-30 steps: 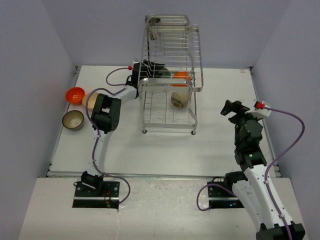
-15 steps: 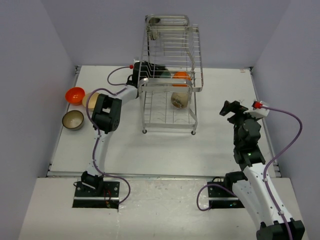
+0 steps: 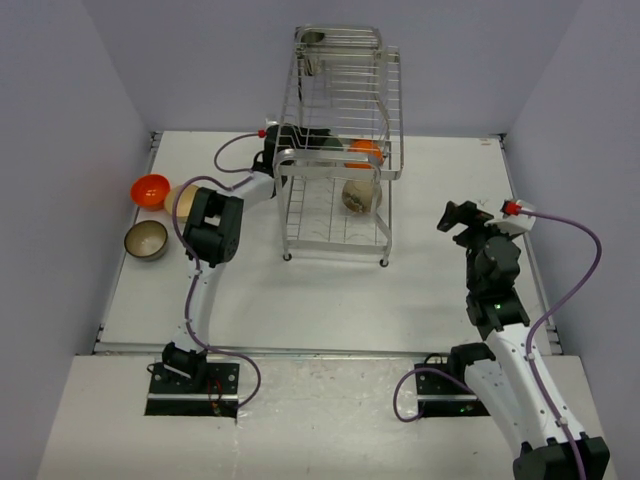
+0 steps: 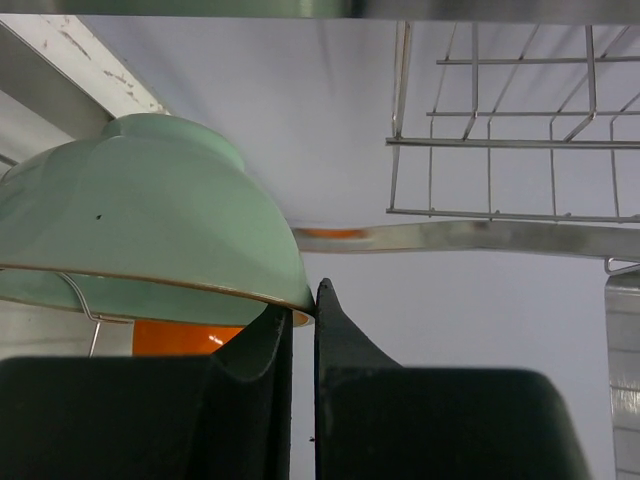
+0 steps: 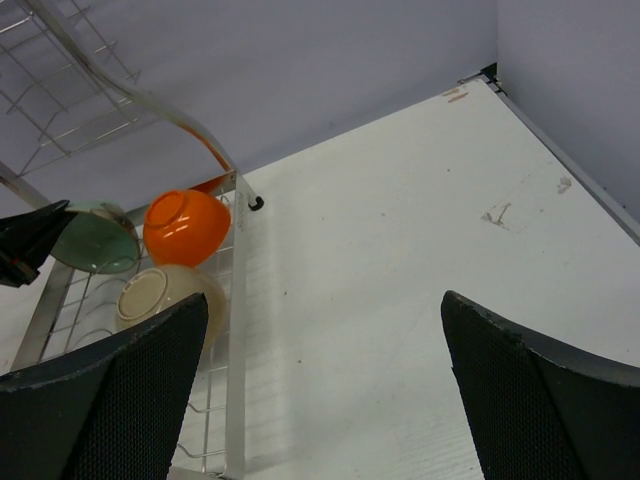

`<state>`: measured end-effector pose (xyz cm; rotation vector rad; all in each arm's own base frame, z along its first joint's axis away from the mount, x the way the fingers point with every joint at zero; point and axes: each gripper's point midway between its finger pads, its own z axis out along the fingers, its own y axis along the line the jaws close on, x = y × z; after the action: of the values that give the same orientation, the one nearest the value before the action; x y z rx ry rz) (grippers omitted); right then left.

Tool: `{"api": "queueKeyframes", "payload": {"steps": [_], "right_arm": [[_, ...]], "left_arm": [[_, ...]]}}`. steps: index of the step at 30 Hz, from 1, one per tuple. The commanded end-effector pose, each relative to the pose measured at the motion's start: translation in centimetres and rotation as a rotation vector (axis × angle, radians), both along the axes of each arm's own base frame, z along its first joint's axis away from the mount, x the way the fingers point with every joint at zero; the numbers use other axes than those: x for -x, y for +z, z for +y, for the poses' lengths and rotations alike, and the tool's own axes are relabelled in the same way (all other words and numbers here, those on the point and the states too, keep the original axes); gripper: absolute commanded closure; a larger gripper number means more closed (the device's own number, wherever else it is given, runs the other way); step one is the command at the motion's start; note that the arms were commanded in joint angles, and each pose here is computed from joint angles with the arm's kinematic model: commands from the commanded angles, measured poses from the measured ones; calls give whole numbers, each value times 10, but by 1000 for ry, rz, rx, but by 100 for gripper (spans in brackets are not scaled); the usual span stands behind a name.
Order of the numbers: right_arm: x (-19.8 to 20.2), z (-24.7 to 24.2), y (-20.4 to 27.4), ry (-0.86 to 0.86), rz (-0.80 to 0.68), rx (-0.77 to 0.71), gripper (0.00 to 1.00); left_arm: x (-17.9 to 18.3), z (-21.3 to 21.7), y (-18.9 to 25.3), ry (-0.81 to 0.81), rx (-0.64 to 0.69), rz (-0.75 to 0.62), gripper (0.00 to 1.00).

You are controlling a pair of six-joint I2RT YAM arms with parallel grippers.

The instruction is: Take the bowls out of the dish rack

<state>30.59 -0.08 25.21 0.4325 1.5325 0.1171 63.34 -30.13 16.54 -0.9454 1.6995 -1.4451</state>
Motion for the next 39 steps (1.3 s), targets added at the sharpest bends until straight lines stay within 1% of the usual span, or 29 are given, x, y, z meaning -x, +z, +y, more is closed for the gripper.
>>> {"api": "queueKeyframes", "payload": {"steps": [1, 11, 31, 39], "right_arm": [[-1, 2, 13, 14, -40, 7, 1], [-2, 3, 10, 20, -30, 6, 1], [-2, 5, 2, 28, -22, -6, 1], [-2, 7, 0, 37, -18, -12, 1]], "left_arm": [[-3, 10, 24, 24, 31, -82, 100], [9, 10, 45, 2, 122, -179, 100], [34, 20, 77, -21, 140, -254, 100], [43, 25, 99, -51, 171, -356, 100]]}}
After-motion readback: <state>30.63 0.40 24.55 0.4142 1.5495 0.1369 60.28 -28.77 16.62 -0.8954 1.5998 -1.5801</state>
